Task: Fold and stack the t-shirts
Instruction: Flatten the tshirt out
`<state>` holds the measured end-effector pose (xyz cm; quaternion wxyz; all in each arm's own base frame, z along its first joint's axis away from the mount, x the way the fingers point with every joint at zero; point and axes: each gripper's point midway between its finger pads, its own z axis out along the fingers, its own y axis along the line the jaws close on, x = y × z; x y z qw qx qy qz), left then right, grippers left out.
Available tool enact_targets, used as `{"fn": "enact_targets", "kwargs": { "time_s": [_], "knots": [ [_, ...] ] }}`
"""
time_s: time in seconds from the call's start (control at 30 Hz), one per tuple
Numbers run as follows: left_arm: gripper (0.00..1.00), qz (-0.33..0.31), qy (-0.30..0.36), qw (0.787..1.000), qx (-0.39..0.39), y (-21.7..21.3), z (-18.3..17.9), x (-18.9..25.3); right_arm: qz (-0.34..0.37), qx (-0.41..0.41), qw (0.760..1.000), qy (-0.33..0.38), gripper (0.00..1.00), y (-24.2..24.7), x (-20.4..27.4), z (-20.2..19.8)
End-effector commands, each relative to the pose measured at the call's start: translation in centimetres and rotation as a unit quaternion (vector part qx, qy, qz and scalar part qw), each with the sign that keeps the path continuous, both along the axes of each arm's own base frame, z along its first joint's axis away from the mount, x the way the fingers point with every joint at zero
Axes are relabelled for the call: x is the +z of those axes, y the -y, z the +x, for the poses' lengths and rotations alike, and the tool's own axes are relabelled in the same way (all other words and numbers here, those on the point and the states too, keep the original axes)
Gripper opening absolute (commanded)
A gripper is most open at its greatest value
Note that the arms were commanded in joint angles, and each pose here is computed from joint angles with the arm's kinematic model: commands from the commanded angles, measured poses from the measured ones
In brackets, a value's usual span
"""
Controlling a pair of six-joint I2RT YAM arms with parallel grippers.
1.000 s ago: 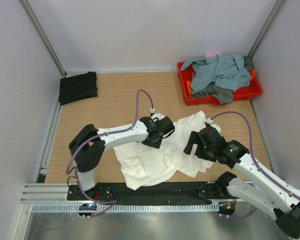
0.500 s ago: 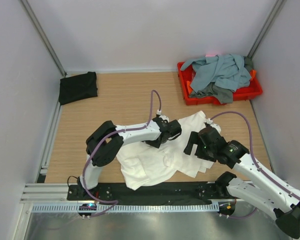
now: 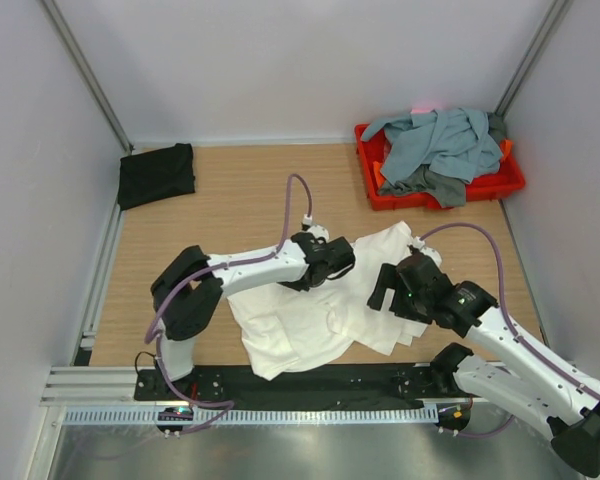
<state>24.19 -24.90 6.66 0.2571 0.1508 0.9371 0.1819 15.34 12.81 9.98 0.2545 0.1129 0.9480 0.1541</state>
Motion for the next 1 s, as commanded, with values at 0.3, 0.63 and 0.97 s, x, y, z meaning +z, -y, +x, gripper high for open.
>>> {"fn": "enact_targets", "kwargs": {
  "time_s": [0.3,0.63,0.97],
  "knots": [
    [0.0,-0.051,0.097,0.989,0.095,-13.3,-1.3,10.6,0.02,0.005,0.997,-0.08,0.9,-1.3,-4.9,-3.3],
    [0.0,-0.11,0.121,0.977,0.135,-17.5,-2.4,11.9,-0.071,0.026,0.989,-0.127,0.86,0.1,-7.2,-7.5],
    [0.0,-0.13,0.122,0.975,0.13,-17.5,-2.9,11.5,-0.104,0.02,0.986,-0.125,0.75,-0.2,-8.4,-6.4]
  ]
}}
